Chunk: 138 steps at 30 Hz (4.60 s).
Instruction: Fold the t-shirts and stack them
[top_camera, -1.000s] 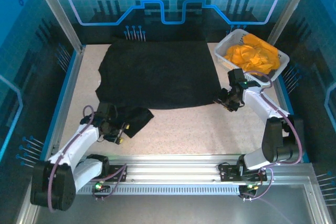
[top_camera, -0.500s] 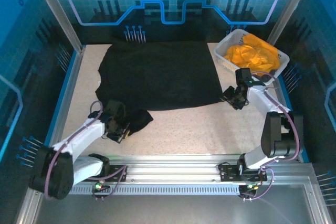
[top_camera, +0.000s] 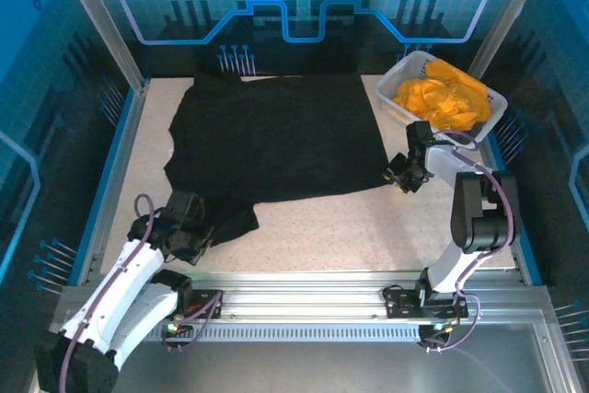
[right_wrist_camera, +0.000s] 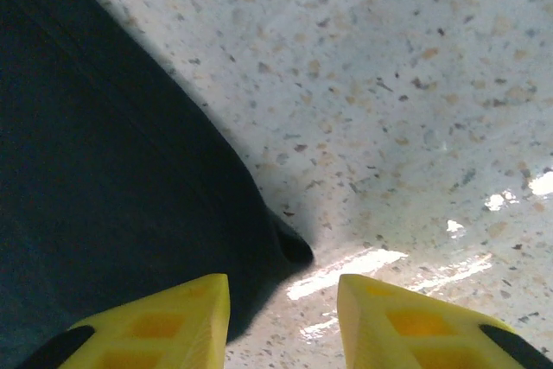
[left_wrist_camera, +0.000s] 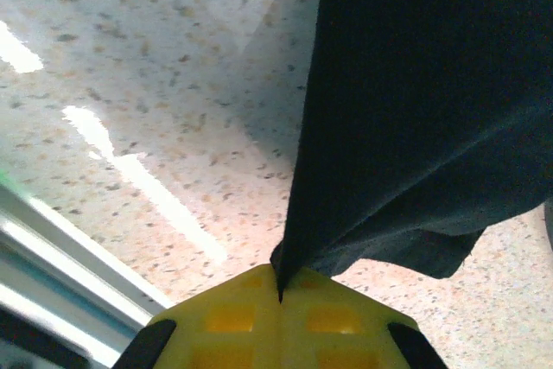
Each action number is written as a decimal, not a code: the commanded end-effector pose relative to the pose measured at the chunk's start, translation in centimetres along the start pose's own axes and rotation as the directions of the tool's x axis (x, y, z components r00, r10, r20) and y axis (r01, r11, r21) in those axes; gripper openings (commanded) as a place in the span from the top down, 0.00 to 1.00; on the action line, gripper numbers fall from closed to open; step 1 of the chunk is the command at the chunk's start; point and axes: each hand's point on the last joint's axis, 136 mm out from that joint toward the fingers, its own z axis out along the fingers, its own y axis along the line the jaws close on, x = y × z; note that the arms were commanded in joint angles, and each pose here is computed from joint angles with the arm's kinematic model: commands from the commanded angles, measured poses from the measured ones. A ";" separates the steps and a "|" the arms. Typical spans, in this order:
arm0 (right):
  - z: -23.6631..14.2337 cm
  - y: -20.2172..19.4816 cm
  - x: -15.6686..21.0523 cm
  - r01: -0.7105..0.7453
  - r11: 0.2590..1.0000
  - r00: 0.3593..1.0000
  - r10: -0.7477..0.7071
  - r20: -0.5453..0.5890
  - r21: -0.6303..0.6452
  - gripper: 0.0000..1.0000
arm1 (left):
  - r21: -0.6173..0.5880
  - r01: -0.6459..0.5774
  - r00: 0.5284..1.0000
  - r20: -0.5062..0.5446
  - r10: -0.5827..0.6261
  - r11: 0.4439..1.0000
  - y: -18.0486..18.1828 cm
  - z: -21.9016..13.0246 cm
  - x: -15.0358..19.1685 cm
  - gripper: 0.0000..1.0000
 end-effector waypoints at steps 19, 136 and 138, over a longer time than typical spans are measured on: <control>0.3 -0.5 2.2 -0.060 0.998 0.997 0.060 -0.038 0.009 0.66 | -0.007 0.009 1.000 0.002 -0.009 1.000 0.1 -2.4 0.1 1.00; -0.3 5.9 3.0 0.299 0.954 0.941 -0.301 -0.156 -0.037 0.71 | 0.133 0.346 0.933 0.055 -0.355 0.929 -7.5 2.2 -17.3 0.36; 0.1 5.7 2.9 0.305 0.952 0.939 -0.306 -0.159 -0.028 0.71 | 0.163 0.398 0.909 0.062 -0.412 0.903 -7.7 2.0 -17.8 0.36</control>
